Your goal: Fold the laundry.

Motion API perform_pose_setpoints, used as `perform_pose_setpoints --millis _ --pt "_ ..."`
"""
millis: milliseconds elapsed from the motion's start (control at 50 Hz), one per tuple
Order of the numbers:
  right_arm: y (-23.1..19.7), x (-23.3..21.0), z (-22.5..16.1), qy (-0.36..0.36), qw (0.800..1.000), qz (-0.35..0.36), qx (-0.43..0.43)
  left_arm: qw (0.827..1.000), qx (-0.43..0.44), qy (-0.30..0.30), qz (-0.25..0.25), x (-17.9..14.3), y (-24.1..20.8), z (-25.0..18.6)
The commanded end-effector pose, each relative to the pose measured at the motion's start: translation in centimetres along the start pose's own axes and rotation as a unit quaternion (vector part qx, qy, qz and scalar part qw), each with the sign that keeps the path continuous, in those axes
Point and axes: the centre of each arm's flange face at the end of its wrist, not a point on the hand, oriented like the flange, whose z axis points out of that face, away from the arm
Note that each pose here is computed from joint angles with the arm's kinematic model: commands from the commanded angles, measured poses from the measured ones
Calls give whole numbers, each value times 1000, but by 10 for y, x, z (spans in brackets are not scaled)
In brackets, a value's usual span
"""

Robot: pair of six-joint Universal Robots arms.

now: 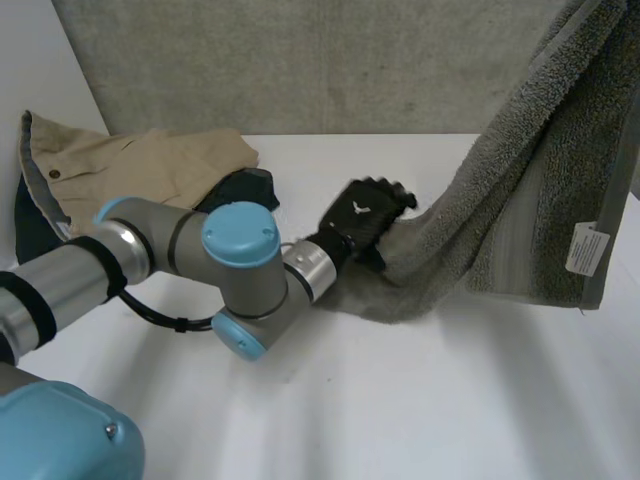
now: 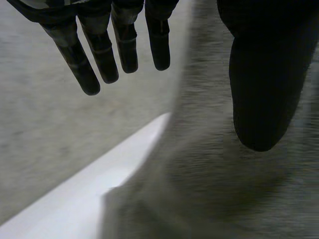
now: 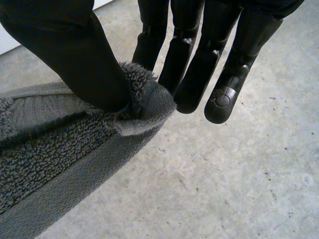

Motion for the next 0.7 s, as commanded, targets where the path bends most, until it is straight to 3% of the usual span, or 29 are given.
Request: perform_pose_setpoints --millis 20,160,280,380,480,560,660,700 --pt "1 0 0 -1 1000 -1 -1 998 -28 54 -14 20 18 -2" --pt "14 -3 2 -6 1000 2 -19 999 -30 25 -13 10 14 1" --pt "45 -16 7 -27 997 16 -63 989 -10 -142 35 -32 -33 -4" --pt "88 -34 10 -58 989 39 -128 976 -21 -196 88 -66 -56 -31" --pt "167 -63 5 -120 954 59 -267 968 -31 -204 145 -76 -75 -57" --pt "210 -82 5 -153 929 55 -332 955 -36 -214 201 -83 -85 -61" --pt "246 -78 33 -97 930 33 -354 935 -15 -257 245 -122 -99 -52" --pt "250 -75 58 -49 946 19 -319 925 18 -278 260 -137 -116 -42"
